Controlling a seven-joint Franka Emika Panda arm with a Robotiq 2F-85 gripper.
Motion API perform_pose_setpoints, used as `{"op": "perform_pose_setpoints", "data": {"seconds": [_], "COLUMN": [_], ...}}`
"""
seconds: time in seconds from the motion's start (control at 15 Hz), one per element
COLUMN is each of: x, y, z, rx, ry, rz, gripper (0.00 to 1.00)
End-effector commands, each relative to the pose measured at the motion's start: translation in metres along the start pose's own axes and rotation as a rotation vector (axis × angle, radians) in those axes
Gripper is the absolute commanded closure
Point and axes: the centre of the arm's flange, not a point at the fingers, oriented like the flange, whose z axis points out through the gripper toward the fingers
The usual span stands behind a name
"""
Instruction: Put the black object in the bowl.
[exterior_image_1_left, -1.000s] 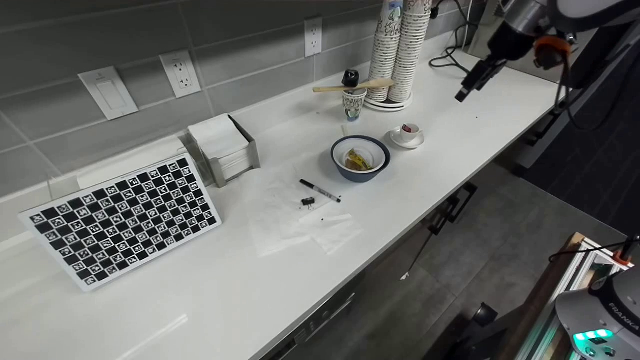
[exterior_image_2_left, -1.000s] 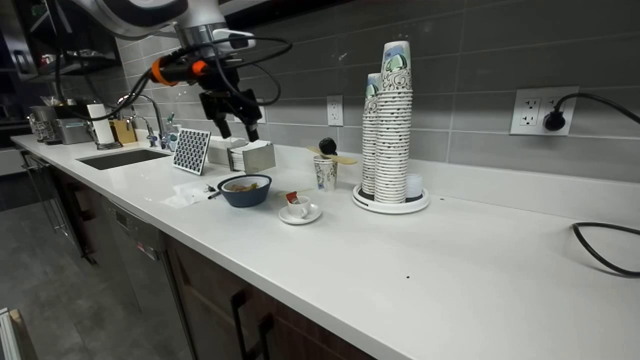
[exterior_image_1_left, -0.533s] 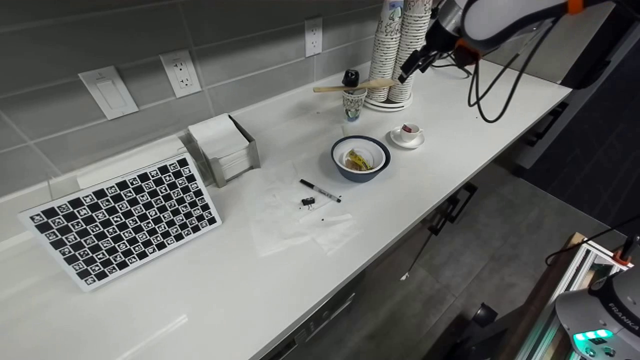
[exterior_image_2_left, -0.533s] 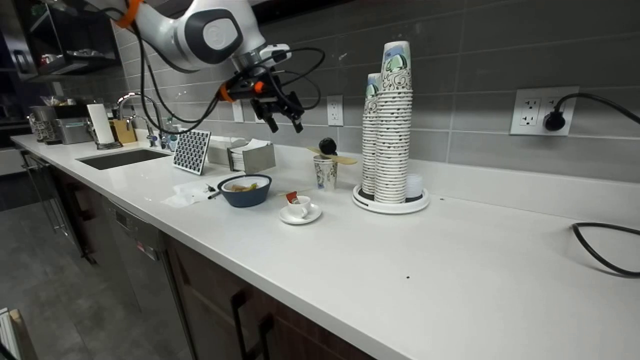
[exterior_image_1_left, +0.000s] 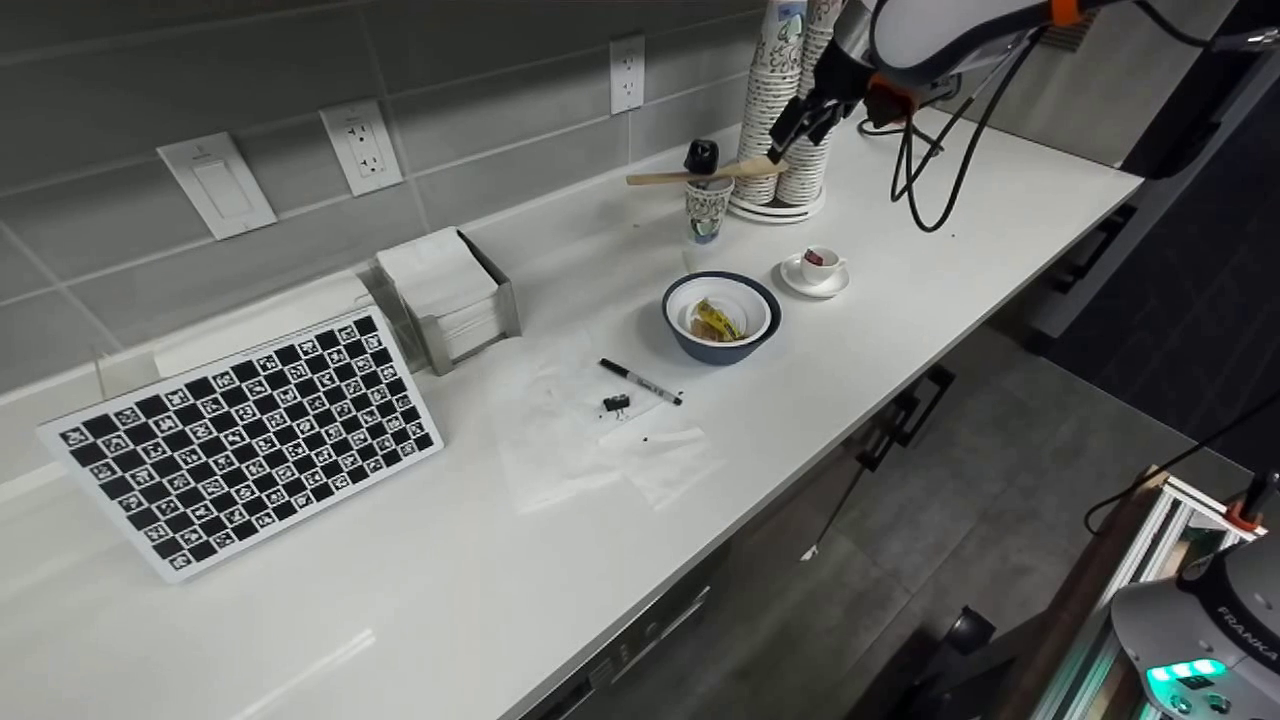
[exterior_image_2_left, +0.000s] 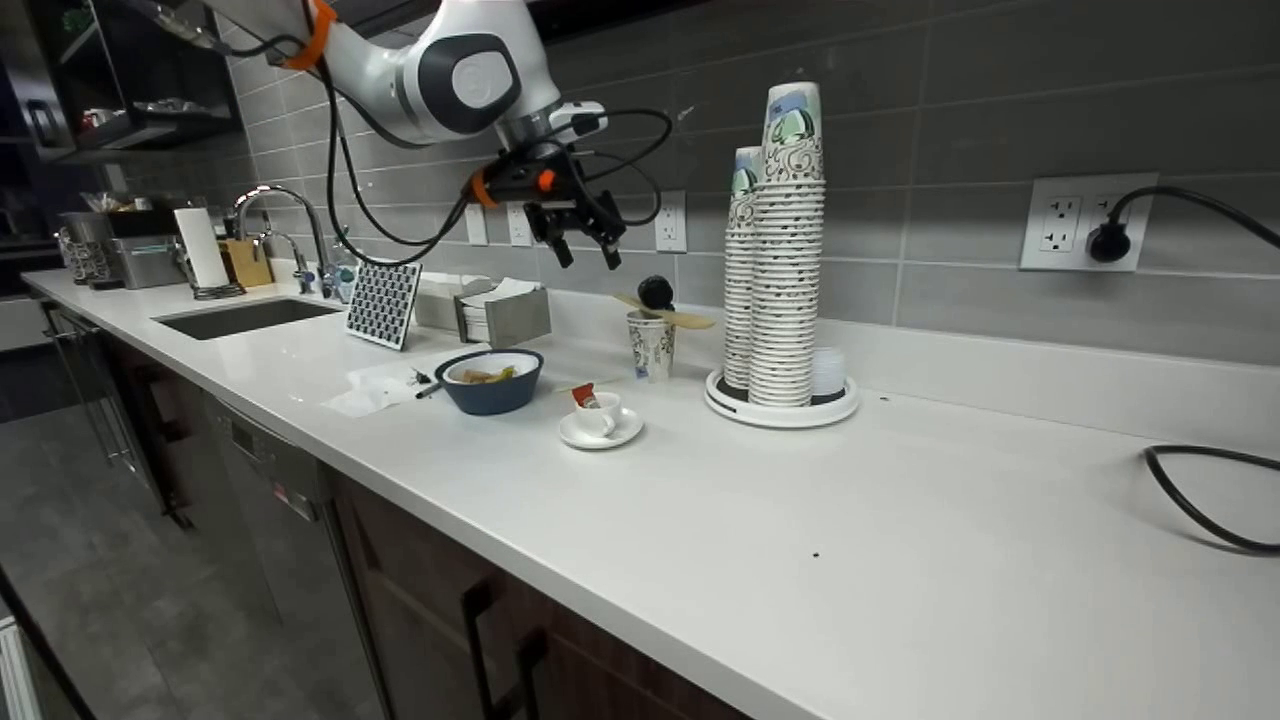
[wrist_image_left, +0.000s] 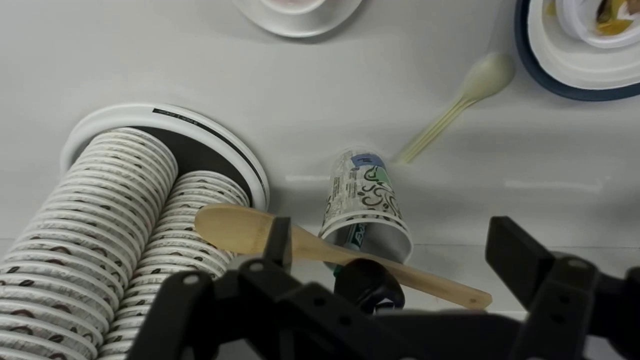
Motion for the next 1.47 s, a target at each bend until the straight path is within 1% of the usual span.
{"op": "perform_pose_setpoints", "data": {"seconds": [0.0, 0.07, 0.2, 0.33, 0.47, 0.67, 0.8, 1.07, 1.2, 1.33, 1.4], "x": [0.017, 0.021, 0.033, 0.049, 0.068, 0.086, 0.097, 0.117, 0.127, 0.132, 0.132], "y": [-0.016, -0.02, -0.027, -0.035, -0.039, -0.045, -0.049, -0.055, -0.056, -0.055, -0.054], "z": [0.015, 0.019, 0.029, 0.036, 0.048, 0.063, 0.078, 0.102, 0.115, 0.126, 0.131], "rx": [-0.073, -0.074, -0.103, -0.108, -0.108, -0.082, -0.097, -0.117, -0.128, -0.149, -0.162], "ry": [0.065, 0.08, 0.123, 0.146, 0.188, 0.172, 0.2, 0.21, 0.204, 0.178, 0.159], "rz": [0.114, 0.147, 0.228, 0.25, 0.249, 0.229, 0.219, 0.212, 0.219, 0.23, 0.233], "gripper": [0.0, 0.0, 0.0, 0.0, 0.0, 0.0, 0.0, 0.0, 0.0, 0.0, 0.12]}}
